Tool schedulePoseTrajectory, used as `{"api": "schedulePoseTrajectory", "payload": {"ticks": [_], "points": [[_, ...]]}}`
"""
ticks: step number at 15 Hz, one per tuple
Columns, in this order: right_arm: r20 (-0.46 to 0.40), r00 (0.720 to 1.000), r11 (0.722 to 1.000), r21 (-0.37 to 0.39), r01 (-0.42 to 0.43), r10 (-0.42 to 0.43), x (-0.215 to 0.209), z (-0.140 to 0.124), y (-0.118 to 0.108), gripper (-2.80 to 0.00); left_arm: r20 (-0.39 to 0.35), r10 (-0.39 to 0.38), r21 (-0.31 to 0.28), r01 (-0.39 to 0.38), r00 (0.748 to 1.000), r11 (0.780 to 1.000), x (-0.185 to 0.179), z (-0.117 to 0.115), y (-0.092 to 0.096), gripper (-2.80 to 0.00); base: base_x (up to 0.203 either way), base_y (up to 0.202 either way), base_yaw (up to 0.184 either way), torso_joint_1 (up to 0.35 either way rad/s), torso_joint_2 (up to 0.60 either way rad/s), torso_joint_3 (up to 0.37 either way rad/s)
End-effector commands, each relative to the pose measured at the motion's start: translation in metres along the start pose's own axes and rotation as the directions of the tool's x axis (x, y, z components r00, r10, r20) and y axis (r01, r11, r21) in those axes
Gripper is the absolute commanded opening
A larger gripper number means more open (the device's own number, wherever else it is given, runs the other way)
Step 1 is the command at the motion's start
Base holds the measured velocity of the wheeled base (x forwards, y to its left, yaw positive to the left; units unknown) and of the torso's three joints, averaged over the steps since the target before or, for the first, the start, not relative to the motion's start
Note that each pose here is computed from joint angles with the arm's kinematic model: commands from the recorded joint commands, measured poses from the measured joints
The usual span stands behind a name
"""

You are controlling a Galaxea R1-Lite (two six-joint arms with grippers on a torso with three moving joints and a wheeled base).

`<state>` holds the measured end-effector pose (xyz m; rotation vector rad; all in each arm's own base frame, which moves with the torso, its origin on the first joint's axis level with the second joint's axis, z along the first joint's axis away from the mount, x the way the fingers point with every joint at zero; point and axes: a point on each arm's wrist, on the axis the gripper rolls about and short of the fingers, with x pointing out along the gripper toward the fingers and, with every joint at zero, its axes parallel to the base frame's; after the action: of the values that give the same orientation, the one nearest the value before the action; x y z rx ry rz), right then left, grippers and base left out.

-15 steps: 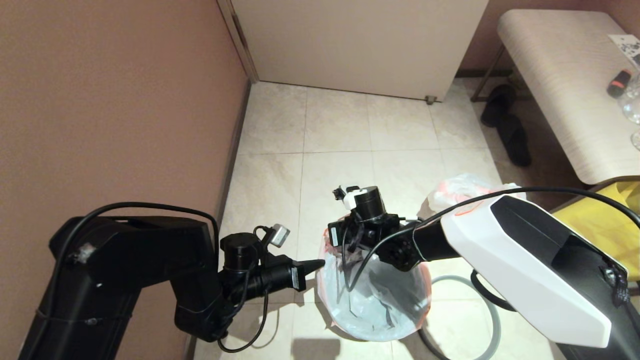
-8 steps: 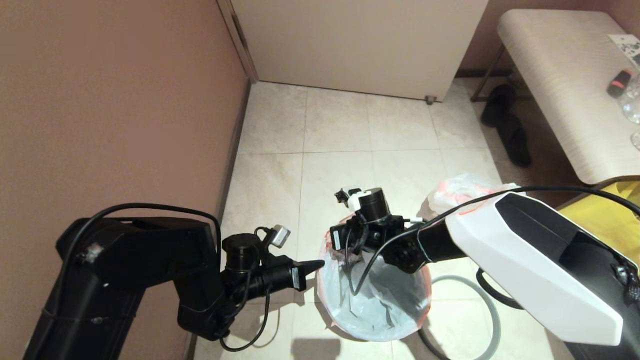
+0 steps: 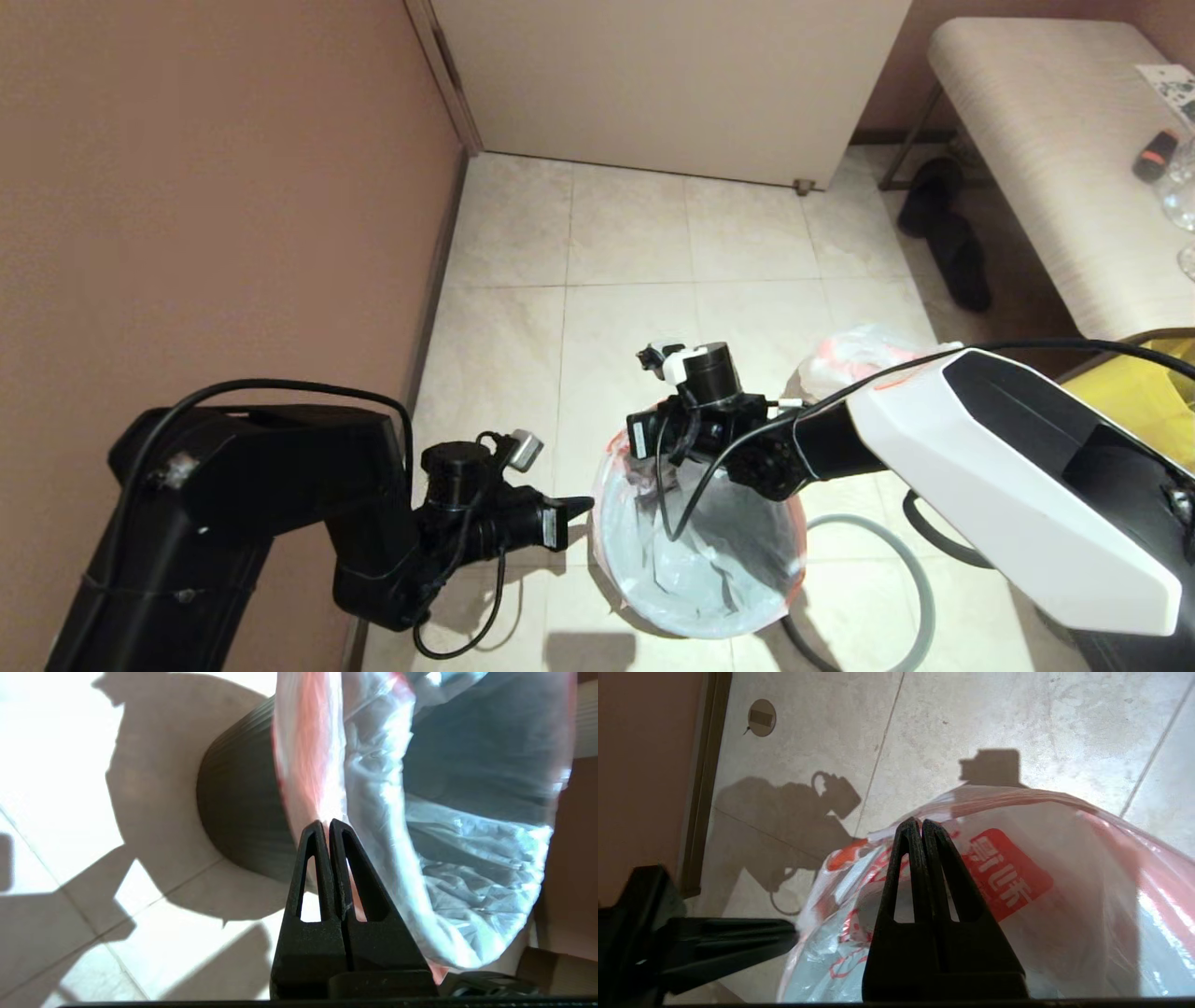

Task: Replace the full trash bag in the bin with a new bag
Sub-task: Put the new garbage bag on the trash can

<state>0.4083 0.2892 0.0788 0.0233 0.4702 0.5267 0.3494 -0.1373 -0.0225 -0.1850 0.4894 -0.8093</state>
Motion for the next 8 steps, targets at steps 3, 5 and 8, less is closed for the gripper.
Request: {"api": "schedulePoseTrajectory", "payload": {"ticks": [3,5,8], "points": [[0.006,1.0,1.0,0.003,0.009,-0.009,-0.001,0.003,-0.005,-2.8,0.016,0.005,0.001,-0.005,1.0,1.0,-0.002,0.002,0.005,-2.8,0.0,0.0,0.0,0.0,0.0,0.0],[0.006,1.0,1.0,0.007,0.017,-0.017,-0.005,0.005,-0.008,-2.8,0.012,-0.002,0.004,0.002,1.0,1.0,-0.001,0.001,0.002,-2.8,0.0,0.0,0.0,0.0,0.0,0.0],[-0.015,0.997,0.997,0.031,0.075,-0.075,-0.026,0.009,-0.036,-2.8,0.012,-0.004,0.006,0.004,1.0,1.0,0.0,0.001,0.002,-2.8,0.0,0.0,0.0,0.0,0.0,0.0]]}}
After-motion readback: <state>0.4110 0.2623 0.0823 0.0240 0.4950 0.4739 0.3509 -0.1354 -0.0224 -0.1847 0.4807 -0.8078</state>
